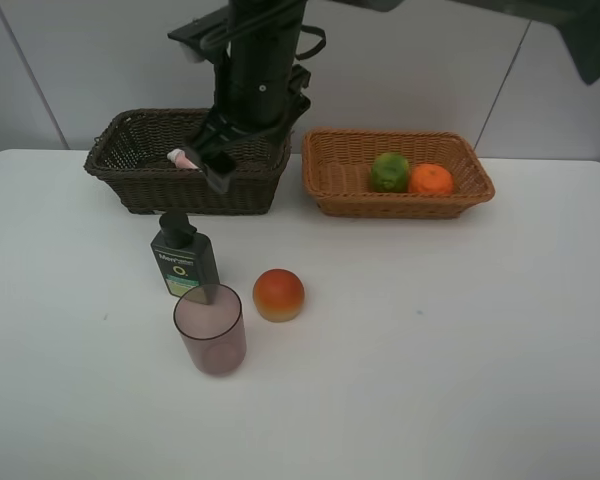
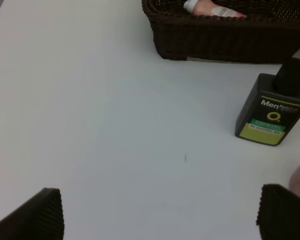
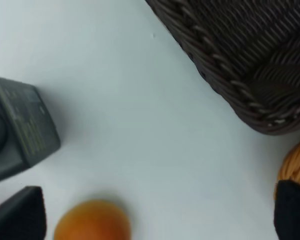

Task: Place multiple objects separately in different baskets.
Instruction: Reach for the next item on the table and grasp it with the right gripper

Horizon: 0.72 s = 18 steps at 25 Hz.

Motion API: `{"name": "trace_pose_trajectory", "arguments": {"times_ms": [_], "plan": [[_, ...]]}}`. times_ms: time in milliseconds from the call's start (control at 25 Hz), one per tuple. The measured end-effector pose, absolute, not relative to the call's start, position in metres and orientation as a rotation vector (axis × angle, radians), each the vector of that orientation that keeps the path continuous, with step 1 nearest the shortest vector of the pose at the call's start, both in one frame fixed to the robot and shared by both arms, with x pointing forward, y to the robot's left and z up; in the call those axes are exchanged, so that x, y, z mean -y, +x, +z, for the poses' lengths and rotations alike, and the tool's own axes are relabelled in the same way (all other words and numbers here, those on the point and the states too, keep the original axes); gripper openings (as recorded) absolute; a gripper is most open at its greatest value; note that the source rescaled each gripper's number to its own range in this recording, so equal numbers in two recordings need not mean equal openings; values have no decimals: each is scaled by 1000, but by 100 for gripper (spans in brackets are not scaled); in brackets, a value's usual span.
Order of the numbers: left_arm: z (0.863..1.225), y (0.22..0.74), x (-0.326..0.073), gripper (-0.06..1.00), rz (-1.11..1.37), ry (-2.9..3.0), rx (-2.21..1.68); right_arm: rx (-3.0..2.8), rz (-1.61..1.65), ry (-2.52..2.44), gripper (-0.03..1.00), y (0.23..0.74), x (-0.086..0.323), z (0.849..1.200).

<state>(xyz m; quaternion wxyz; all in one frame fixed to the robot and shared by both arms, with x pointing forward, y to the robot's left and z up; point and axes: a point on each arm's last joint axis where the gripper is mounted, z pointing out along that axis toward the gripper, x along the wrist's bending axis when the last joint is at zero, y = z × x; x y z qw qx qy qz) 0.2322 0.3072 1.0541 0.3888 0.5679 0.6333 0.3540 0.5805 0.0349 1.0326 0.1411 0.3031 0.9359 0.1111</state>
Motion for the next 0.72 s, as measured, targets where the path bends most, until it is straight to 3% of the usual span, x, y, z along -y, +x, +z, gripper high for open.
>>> {"name": "trace_pose_trajectory", "arguments": {"times_ms": [400, 720], "plan": [[1054, 232, -307, 100, 900, 1444, -1610, -2791, 238, 451, 100, 571, -23, 1040], [1054, 232, -307, 100, 900, 1444, -1610, -2878, 127, 176, 100, 543, 28, 1002]]}}
